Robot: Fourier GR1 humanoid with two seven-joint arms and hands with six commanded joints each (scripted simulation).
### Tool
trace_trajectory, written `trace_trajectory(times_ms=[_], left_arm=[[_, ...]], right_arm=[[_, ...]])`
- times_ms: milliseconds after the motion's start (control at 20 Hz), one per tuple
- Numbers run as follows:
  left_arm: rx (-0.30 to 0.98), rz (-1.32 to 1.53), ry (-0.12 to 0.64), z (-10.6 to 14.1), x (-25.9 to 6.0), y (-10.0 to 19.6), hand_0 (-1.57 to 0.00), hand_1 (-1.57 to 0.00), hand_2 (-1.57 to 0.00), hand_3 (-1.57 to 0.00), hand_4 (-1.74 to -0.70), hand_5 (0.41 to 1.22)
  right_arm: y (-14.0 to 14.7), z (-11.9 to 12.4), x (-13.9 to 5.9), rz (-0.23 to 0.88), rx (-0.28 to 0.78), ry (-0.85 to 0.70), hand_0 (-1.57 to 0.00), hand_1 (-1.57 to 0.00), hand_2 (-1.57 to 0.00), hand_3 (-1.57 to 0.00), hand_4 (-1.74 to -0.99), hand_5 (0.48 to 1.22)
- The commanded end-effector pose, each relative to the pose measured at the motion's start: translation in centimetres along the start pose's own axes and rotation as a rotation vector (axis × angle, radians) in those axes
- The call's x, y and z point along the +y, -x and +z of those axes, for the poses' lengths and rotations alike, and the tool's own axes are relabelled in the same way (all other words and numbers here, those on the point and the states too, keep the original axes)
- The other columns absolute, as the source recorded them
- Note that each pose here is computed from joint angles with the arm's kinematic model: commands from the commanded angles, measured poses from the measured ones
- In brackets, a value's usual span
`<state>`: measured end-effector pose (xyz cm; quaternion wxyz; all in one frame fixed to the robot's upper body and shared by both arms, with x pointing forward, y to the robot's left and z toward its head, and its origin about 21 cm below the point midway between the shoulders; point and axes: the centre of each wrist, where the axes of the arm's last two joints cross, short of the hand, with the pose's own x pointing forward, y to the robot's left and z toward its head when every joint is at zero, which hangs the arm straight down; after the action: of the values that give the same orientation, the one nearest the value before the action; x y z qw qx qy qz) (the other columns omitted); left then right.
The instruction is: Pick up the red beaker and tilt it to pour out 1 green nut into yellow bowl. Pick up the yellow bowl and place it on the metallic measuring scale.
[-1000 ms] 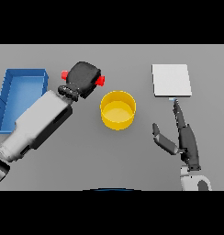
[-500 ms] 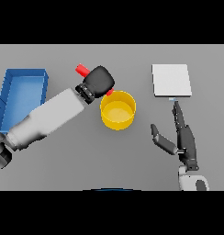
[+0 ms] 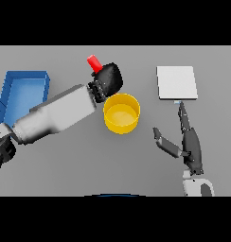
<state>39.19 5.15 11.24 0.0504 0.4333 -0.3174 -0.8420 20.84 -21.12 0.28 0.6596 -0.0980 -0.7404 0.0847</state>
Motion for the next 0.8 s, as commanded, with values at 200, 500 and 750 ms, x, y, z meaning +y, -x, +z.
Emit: trace_trajectory(times_ms=[200,500,750], left_arm=[[-0.025,-0.154,0.033,-0.4,0.9,-0.5,-1.57,-1.57,-1.57,-1.57,-1.73,1.221],[-0.053,-0.292,0.027,-0.4,2.2,0.8,-1.57,-1.57,-1.57,-1.57,-1.73,1.221],[0.075,-0.255,-0.042,0.8,5.4,6.7,-1.57,-1.57,-1.40,-1.51,-1.68,1.221]], right_arm=[[0.2,0.2,0.0,0.026,0.007,0.008,0.00,0.00,0.00,0.00,-1.214,0.589],[0.0,0.2,0.2,0.045,-0.010,0.014,0.00,0.00,0.00,0.00,-1.207,0.594],[0.0,-0.1,0.5,0.051,-0.019,0.015,0.00,0.00,0.00,0.00,-1.201,0.592]])
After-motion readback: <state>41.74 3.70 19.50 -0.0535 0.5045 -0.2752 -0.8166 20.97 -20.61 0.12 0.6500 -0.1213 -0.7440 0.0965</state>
